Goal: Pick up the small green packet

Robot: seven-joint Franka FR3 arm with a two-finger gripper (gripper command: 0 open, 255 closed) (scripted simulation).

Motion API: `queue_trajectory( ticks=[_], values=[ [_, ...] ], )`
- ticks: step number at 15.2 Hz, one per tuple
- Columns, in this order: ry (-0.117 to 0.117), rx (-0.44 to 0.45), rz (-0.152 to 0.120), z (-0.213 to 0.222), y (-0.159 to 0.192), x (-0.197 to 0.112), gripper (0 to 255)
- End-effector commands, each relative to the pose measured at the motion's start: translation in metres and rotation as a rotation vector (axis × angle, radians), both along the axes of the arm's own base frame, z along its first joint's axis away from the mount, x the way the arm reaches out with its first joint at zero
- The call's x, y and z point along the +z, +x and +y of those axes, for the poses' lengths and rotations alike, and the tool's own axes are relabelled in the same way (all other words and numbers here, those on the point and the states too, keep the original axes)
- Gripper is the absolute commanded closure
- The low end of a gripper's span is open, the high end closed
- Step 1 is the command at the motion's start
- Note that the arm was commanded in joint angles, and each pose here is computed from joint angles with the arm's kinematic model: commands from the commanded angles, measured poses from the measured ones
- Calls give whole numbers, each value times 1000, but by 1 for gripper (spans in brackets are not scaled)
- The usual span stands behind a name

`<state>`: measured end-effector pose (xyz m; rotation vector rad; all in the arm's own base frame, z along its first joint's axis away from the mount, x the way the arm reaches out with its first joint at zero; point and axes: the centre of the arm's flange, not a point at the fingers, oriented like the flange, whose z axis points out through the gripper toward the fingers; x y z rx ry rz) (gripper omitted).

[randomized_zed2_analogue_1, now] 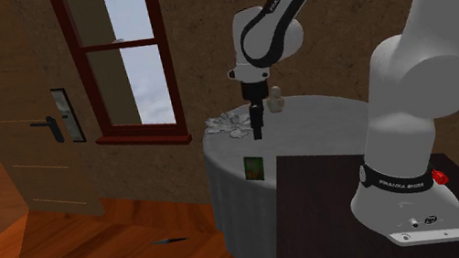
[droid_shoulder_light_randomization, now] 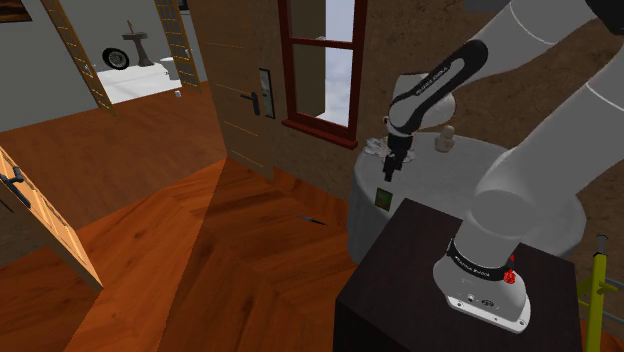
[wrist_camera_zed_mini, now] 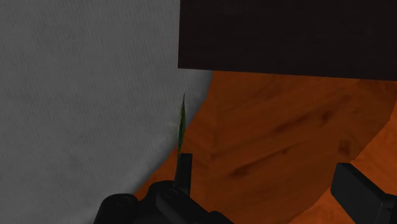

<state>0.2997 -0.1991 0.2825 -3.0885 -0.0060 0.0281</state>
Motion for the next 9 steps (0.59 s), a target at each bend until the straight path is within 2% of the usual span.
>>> queue_trajectory(
  ticks=[1,6,9],
  values=[
    [-2,0,-15,-18,-1,-25,0],
    [6,0,-45,-53,4,-81,0],
    [6,0,-47,-55,5,-95,0]
  ],
)
